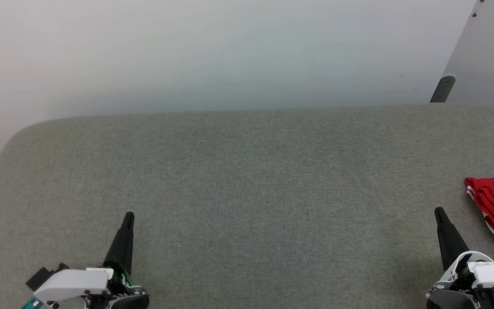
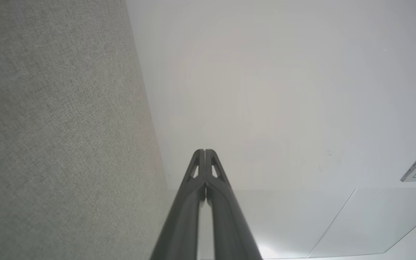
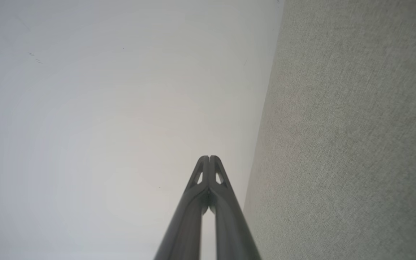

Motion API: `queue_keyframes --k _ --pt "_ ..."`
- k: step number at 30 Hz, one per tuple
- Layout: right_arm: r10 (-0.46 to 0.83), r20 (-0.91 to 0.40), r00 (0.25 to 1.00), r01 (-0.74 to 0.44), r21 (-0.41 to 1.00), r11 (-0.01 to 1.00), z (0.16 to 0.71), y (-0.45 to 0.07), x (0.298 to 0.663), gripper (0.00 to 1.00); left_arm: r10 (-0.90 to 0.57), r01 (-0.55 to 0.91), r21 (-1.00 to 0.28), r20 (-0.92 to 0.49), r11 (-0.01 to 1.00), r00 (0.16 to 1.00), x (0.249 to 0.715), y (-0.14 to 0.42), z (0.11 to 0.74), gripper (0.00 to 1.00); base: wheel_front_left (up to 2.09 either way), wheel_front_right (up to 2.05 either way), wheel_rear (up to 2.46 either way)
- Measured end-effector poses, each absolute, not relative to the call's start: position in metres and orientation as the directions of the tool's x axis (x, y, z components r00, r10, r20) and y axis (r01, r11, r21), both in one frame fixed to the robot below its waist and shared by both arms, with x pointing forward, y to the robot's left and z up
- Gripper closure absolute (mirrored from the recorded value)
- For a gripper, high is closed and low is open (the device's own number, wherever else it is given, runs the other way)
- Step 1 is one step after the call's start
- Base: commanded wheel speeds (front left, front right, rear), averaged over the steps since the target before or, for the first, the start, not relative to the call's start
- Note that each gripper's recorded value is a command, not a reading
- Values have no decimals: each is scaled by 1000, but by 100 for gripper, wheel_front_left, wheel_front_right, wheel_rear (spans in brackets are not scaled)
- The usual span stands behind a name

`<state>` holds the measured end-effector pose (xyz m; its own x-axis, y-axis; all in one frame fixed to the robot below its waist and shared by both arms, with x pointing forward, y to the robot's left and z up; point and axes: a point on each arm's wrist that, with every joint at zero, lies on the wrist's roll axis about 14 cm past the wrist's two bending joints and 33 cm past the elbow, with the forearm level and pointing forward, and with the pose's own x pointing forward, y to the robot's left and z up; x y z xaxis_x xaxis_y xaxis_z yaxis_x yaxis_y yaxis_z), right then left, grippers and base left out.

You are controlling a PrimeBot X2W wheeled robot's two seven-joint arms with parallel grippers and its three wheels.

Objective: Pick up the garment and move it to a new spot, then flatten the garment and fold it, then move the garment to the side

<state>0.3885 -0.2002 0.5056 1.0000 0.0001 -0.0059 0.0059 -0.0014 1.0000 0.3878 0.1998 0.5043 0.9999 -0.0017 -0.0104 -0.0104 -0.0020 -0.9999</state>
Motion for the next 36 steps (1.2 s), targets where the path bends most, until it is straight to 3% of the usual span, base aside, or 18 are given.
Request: queue_keyframes --k 36 --pt "0 -6 1000 6 1000 -2 506 -200 389 100 -1 -10 -1000 -10 -2 1000 388 200 504 100 0 0 0"
